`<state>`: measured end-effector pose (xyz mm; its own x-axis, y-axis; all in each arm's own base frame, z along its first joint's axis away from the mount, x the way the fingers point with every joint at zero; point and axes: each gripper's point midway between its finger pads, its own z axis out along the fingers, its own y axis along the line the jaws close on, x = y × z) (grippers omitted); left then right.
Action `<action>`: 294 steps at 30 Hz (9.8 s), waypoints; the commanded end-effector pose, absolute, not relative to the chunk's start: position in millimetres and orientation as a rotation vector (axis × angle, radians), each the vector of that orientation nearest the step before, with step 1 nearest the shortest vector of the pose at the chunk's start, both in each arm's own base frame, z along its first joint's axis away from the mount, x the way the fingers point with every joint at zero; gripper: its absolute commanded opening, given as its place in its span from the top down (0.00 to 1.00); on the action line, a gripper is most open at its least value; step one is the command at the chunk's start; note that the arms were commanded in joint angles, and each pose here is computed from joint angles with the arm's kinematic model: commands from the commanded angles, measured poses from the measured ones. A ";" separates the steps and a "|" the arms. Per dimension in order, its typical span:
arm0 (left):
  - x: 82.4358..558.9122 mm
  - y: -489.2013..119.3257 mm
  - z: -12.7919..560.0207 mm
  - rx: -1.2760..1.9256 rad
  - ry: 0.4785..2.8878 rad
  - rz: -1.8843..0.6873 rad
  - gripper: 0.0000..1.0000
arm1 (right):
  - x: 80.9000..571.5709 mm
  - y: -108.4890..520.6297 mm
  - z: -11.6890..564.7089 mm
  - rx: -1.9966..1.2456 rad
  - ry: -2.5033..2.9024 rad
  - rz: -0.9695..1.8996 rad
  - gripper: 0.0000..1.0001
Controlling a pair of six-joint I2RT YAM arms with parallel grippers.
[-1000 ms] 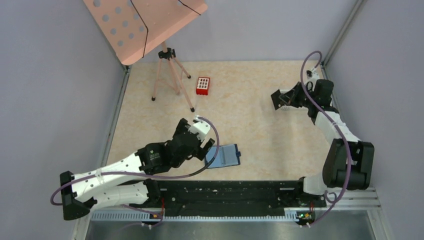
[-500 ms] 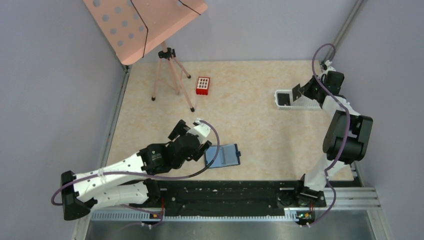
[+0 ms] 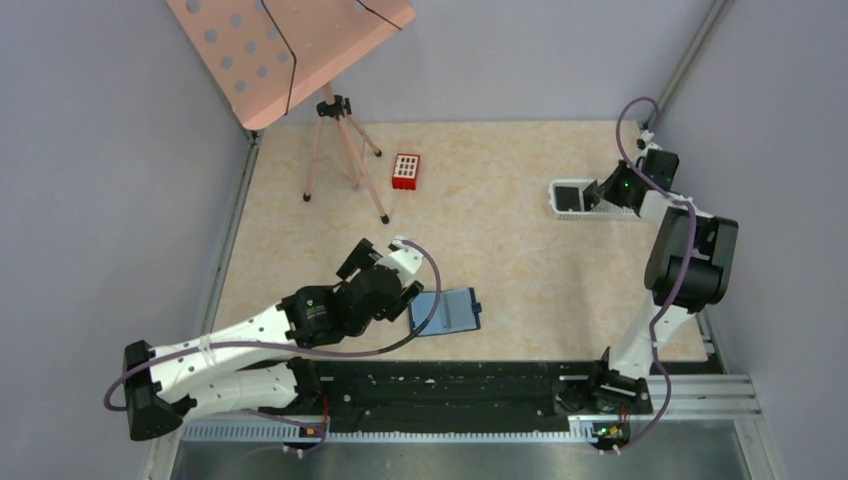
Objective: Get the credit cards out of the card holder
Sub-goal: Place the credit card in the storage box, then remove the credit card from the card holder.
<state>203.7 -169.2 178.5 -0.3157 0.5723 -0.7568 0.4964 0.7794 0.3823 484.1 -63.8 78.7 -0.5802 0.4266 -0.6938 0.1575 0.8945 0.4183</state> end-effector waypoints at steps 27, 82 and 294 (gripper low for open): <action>207.7 -170.4 184.9 0.776 1.957 0.072 0.02 | 503.1 -40.3 101.4 0.260 2.194 0.382 1.00; 207.4 -171.1 181.5 0.780 1.981 0.047 0.03 | 497.4 -12.1 89.2 0.204 2.107 0.732 1.00; 174.6 -251.5 47.0 0.049 2.545 -1.165 0.51 | 170.9 319.9 87.9 -0.364 2.370 1.069 0.63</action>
